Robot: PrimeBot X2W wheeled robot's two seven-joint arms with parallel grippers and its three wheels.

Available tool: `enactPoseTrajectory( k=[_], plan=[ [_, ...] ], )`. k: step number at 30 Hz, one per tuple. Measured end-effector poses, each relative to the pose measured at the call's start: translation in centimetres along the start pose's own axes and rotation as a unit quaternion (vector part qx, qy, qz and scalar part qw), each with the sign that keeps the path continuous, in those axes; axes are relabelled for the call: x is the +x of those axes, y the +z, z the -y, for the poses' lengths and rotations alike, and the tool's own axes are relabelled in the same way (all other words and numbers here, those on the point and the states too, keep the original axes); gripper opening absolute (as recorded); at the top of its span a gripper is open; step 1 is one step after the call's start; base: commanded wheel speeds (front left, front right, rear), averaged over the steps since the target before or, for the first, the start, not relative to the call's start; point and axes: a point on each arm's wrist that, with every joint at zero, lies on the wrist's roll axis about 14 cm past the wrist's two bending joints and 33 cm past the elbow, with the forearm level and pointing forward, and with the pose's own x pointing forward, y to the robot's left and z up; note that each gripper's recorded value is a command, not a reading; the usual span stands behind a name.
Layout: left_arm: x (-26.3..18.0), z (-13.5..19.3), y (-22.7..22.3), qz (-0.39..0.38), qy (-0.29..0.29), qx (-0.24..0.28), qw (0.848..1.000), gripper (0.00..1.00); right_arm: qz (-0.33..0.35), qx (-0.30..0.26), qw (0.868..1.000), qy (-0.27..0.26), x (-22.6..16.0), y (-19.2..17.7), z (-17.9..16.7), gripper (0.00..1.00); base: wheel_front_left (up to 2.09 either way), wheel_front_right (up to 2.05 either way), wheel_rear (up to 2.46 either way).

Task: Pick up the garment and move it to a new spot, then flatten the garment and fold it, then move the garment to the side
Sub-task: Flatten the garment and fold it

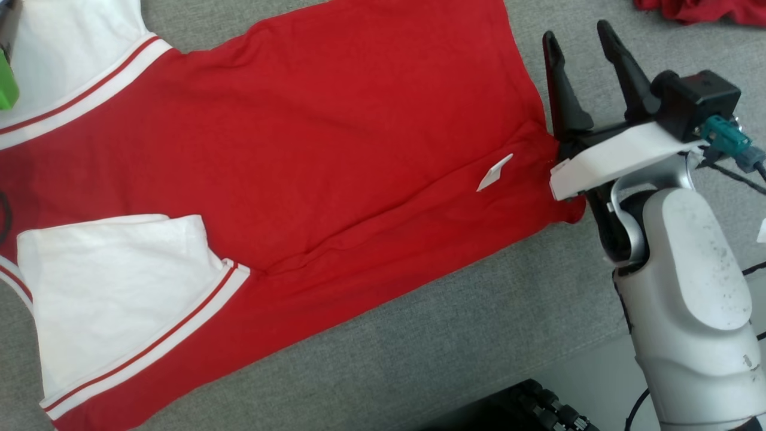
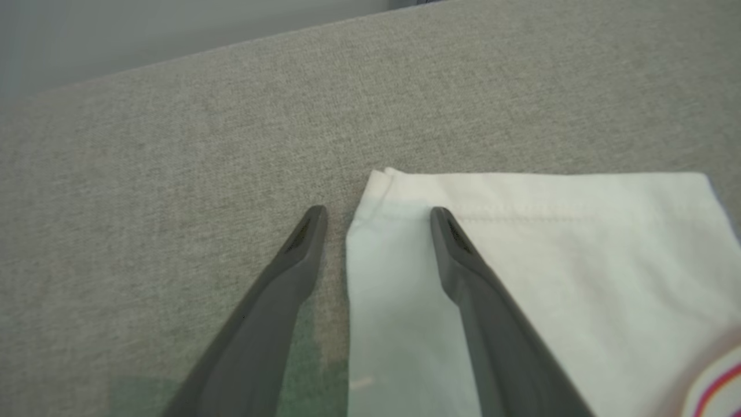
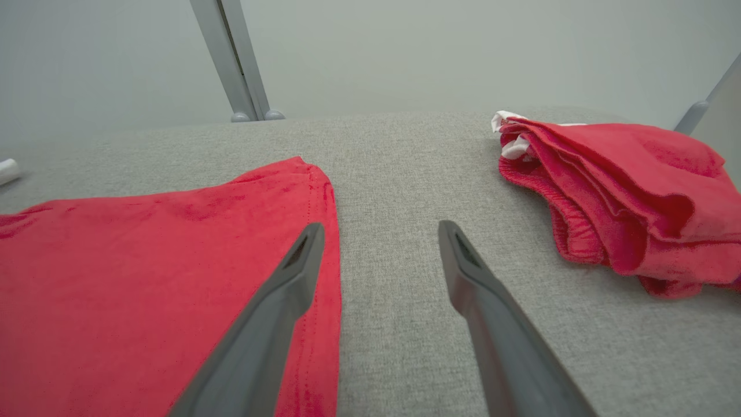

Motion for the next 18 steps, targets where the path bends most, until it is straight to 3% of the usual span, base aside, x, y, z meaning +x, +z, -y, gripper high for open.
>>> enactPoseTrajectory(
  k=[2,10,18],
  plan=[
    [0.0,0.2,0.1,0.003,-0.003,0.0,1.0,0.0,0.001,-0.012,1.0,0.01,0.6,0.4,-0.3,1.0,0.0,0.0,0.0],
    [-0.7,0.9,1.5,0.051,-0.018,-0.01,0.998,0.0,-0.009,-0.087,0.994,0.062,5.5,2.5,-2.1,1.0,0.0,0.0,0.0],
    [-3.4,1.8,3.5,0.11,-0.041,-0.011,0.993,0.0,-0.11,-0.148,0.979,0.085,9.0,-0.3,-2.5,1.0,0.0,0.0,0.0]
  ],
)
